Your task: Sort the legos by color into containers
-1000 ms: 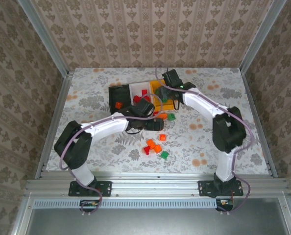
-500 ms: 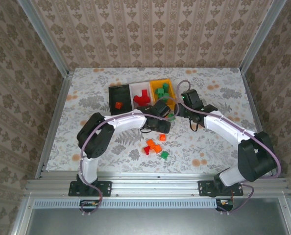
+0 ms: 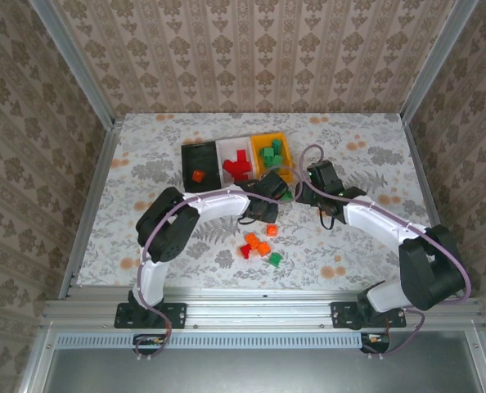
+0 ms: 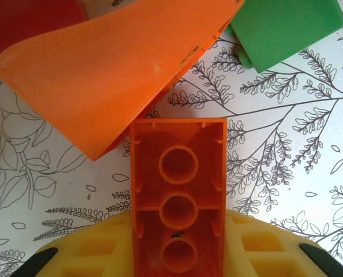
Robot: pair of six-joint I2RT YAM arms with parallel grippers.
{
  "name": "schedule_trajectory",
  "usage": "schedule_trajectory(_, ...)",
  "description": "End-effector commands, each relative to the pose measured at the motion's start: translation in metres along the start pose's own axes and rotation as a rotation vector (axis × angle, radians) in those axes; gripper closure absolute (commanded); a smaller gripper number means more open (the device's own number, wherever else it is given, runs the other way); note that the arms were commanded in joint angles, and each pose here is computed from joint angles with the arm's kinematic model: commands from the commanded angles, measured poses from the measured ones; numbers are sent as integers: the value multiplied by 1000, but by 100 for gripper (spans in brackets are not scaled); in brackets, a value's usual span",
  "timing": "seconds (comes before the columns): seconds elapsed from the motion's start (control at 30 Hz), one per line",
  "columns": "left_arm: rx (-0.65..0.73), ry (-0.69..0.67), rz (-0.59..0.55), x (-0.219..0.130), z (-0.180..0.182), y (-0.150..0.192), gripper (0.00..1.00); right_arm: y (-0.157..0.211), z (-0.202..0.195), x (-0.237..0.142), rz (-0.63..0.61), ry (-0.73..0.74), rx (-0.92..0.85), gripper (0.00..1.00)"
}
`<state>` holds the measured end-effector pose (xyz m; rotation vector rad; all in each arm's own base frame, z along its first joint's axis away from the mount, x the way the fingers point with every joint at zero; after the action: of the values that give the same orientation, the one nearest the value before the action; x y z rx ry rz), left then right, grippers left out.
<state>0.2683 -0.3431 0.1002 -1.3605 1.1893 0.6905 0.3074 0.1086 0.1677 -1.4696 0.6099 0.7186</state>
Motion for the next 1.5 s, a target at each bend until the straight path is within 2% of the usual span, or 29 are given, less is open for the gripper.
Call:
schedule_trajectory(0.0,18,10,-42,-29,-3,-1,73,-7,-3,-4,-64,2,39,35)
schedule_trajectory(0.13,34,41,-99,-77,2,5,73,-6,-3,-2,-75,-4,52,35)
schedule_trajectory(0.23,26,16,-177,-119,25,1,73,-7,-2,-2,-78,-13,58,35)
schedule_trajectory(0.3,13,-94,-233,-145,51,-10,71,-7,-1,-2,-83,-18,59,35)
schedule_trajectory(0.37,8,-179,-250,-157,73,-25,69,-6,-2,-2,-86,-12,61,35)
schedule_trajectory(0.47,-67,-221,-205,-151,110,-49,70,-1,-3,1,-84,-12,72,35)
schedule_trajectory(0.63,-207,-215,-122,-113,156,-82,71,9,-5,7,-92,-4,136,35)
schedule_trajectory(0.8,-212,-230,-69,-94,171,-109,70,21,-11,13,-114,31,189,35)
schedule_trajectory(0.9,-206,-239,-52,-85,170,-117,68,21,-13,10,-133,40,207,34)
schedule_trajectory(1.0,-246,-254,-44,-78,186,-123,66,20,-13,8,-144,32,214,34)
schedule_trajectory(1.03,-249,-255,-47,-77,186,-124,64,19,-13,8,-146,31,214,34)
schedule_trajectory(1.1,-247,-239,-51,-77,185,-125,53,19,-12,9,-139,30,211,34)
schedule_trajectory(1.27,-241,-205,-97,-90,182,-128,34,19,-11,10,-136,27,209,33)
schedule_trajectory(1.33,-249,-197,-120,-103,180,-129,33,19,-12,10,-135,26,208,34)
schedule_trajectory(1.47,-237,-84,-193,-137,160,-120,29,19,-12,10,-139,30,209,33)
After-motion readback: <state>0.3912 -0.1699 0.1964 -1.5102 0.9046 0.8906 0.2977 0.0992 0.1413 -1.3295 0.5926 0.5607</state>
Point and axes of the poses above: each hand's point on the last joint's axis, 136 mm out from that joint toward the fingers, its own x axis out along the fingers, its own z axis along the line the jaws close on, y = z × x, the point moved 8 cm from there along -x, back along the fingers, and after that the axes turned 12 degrees about -x, right-handed, at the moved point
